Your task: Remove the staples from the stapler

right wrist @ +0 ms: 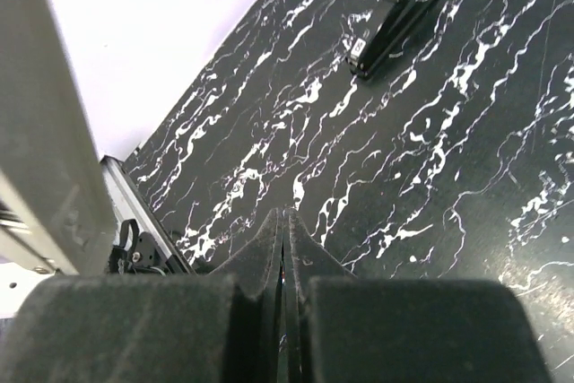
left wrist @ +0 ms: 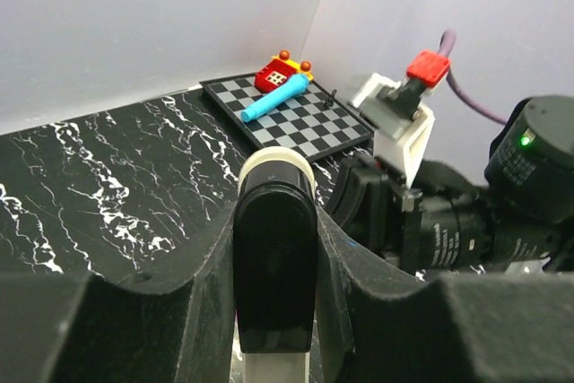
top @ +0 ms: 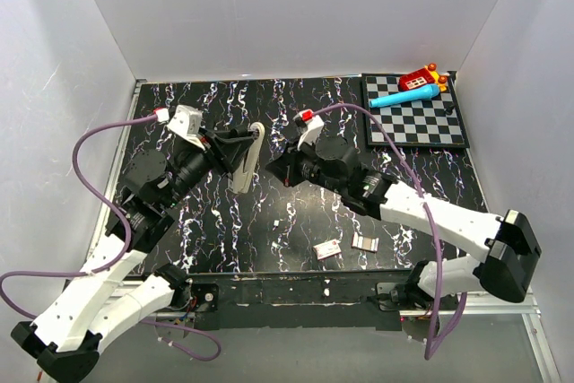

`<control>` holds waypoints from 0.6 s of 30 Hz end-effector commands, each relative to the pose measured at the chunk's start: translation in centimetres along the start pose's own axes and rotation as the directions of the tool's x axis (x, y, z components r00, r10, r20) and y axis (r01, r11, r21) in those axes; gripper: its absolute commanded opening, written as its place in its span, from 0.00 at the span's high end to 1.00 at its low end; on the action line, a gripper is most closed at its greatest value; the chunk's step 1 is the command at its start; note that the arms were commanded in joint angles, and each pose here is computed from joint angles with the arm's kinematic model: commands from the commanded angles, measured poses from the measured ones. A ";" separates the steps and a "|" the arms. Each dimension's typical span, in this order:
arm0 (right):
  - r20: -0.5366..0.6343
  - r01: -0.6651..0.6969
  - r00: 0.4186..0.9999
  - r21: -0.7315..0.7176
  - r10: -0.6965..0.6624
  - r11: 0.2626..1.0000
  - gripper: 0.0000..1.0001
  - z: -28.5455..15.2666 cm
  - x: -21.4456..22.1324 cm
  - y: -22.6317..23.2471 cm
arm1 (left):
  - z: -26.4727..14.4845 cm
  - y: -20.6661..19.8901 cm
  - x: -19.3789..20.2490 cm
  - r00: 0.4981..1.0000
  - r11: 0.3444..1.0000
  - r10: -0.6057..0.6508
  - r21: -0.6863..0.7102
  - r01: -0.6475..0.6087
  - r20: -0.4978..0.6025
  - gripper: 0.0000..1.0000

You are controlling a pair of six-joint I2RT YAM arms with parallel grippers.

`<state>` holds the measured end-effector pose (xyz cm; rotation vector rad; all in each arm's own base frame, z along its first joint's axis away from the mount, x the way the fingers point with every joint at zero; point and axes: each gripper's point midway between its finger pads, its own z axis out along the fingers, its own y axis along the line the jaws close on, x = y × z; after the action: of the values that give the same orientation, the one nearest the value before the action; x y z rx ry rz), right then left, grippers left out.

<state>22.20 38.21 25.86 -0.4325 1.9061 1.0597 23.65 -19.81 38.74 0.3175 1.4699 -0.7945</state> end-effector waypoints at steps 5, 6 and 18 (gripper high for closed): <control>0.068 0.143 0.987 0.012 -0.144 0.990 0.99 -2.6 -3.7 0.6 | -0.1 -1.9 -1.7 0.999 0.995 0.004 0.095 -0.009 0.047 1.00; 0.065 0.156 0.986 0.014 -0.157 0.988 0.99 -2.9 -3.9 0.6 | -0.1 -2.1 -1.7 0.999 0.995 0.005 0.104 -0.009 0.046 1.00; -0.056 0.375 0.919 -0.185 -0.390 0.909 0.99 -9.4 -3.6 2.5 | -1.8 -8.1 -1.8 0.995 0.890 0.100 0.445 -0.094 0.010 1.00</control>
<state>19.97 32.80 29.63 -0.7389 1.8229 0.9210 20.81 -22.88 37.93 0.5535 1.4595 -0.9487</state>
